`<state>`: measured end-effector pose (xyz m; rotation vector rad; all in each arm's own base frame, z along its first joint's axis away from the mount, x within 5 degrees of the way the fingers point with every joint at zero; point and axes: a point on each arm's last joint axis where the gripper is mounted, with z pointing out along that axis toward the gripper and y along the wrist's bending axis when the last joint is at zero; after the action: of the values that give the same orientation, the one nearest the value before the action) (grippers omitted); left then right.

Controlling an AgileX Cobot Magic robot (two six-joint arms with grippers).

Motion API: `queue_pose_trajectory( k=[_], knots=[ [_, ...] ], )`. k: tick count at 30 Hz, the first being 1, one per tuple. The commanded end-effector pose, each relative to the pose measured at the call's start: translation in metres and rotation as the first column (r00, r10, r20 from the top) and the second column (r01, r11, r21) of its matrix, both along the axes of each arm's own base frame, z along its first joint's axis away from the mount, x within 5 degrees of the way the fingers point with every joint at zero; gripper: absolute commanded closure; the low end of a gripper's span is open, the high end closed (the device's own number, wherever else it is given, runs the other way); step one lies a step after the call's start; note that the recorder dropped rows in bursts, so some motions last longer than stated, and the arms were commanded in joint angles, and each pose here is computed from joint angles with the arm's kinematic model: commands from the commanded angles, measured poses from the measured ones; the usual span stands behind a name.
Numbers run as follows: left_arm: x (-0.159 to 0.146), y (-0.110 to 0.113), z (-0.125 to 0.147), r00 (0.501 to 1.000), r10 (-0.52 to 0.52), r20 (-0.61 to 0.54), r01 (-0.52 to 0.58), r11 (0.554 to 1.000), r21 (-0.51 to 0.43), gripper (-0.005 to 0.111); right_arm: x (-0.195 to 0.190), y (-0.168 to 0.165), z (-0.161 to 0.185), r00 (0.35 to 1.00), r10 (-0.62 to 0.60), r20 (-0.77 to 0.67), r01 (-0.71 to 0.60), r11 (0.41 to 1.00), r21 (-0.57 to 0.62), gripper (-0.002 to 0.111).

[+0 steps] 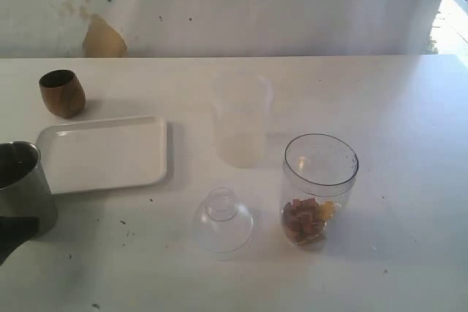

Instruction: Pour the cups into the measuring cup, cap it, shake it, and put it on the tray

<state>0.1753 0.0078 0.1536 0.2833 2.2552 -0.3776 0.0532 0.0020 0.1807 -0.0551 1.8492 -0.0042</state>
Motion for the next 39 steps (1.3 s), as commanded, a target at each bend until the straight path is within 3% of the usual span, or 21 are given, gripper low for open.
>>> queue_pose_trajectory(
  k=[1, 19, 39],
  knots=[
    [0.008, 0.003, 0.006, 0.998, -0.058, 0.017, 0.057, 0.996, 0.069, 0.002, 0.000, 0.000, 0.001, 1.000, -0.001, 0.016, 0.001, 1.000, 0.001, 0.108],
    [0.012, 0.006, -0.006, 0.996, -0.070, -0.052, 0.073, 0.995, 0.067, 0.002, 0.000, 0.000, 0.001, 1.000, -0.001, 0.016, 0.001, 1.000, 0.001, 0.108],
    [0.019, 0.007, -0.003, 0.995, -0.094, -0.037, 0.097, 0.993, 0.064, 0.002, 0.000, 0.000, 0.001, 1.000, -0.001, 0.016, 0.001, 1.000, 0.001, 0.108]
  ],
)
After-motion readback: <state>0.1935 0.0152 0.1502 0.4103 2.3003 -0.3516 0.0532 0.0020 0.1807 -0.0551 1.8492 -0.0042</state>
